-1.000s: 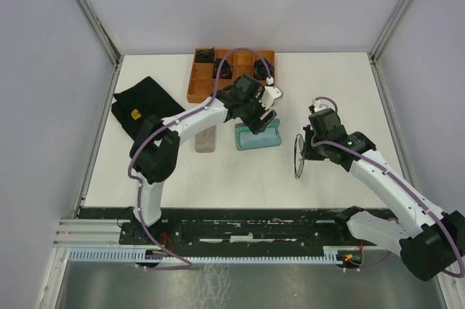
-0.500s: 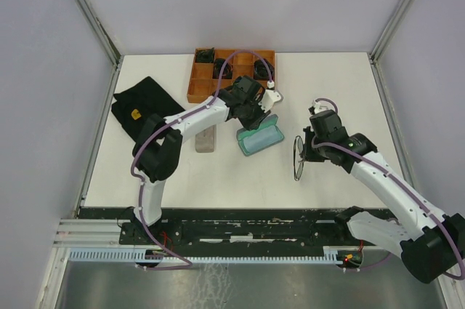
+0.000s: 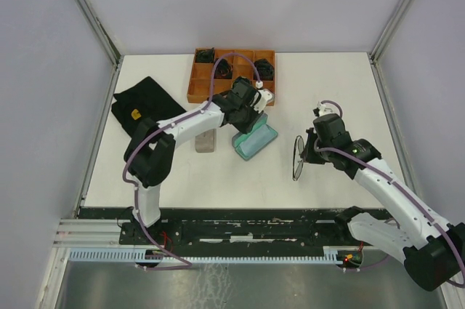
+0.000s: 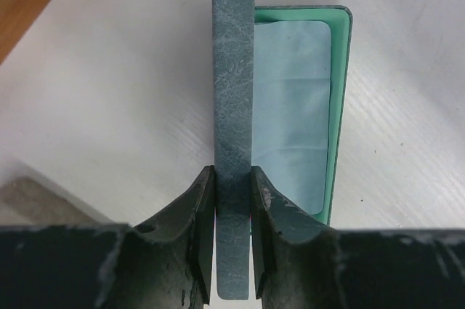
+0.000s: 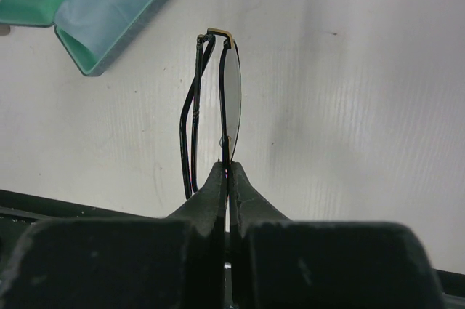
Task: Organize the sunglasses
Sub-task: Adjust the sunglasses case at the center of the board.
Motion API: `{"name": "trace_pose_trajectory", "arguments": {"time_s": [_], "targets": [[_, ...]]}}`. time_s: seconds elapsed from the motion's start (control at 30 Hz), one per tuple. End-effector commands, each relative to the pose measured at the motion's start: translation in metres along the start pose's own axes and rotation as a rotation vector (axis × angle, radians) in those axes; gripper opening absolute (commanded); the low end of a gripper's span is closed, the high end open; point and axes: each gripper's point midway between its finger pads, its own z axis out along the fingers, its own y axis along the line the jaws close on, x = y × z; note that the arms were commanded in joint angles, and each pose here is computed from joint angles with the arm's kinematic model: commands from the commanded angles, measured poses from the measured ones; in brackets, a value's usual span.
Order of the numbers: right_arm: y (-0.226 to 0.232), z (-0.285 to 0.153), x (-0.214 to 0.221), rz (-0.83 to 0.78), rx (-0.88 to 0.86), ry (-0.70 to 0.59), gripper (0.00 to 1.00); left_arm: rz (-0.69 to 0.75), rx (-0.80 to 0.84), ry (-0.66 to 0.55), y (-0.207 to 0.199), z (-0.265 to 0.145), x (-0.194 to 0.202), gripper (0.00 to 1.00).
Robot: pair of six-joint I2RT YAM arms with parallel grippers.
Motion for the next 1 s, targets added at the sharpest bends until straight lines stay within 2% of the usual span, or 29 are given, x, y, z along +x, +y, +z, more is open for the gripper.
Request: {"name": "trace_pose_trajectory", "arguments": {"time_s": [0.0,0.23,0.4,0.47,0.73,0.97], "targets": [[0.009,0.001,-0.014,0.043,-0.039,-0.06,0.0,-0.173,-0.139,-0.055,0.007,-0.032,-0.005,0.25],[0.02,0.006,-0.016,0.094,-0.091,-0.072,0.0,-0.399,-0.21,-0.082,-0.004,-0.043,0.015,0.25],[0.029,0.009,-0.019,0.136,-0.133,-0.082,0.0,-0.515,-0.218,-0.145,-0.02,-0.041,0.029,0.31],[0.033,0.01,-0.02,0.148,-0.15,-0.087,0.0,-0.554,-0.219,-0.172,-0.023,-0.043,0.029,0.37],[0.065,0.024,-0.025,0.195,-0.297,-0.062,0.0,-0.568,-0.169,-0.227,-0.029,-0.054,0.017,0.57],[0.087,0.048,-0.042,0.294,-0.374,-0.094,0.0,-0.557,-0.14,-0.232,-0.034,-0.058,0.017,0.61]]}}
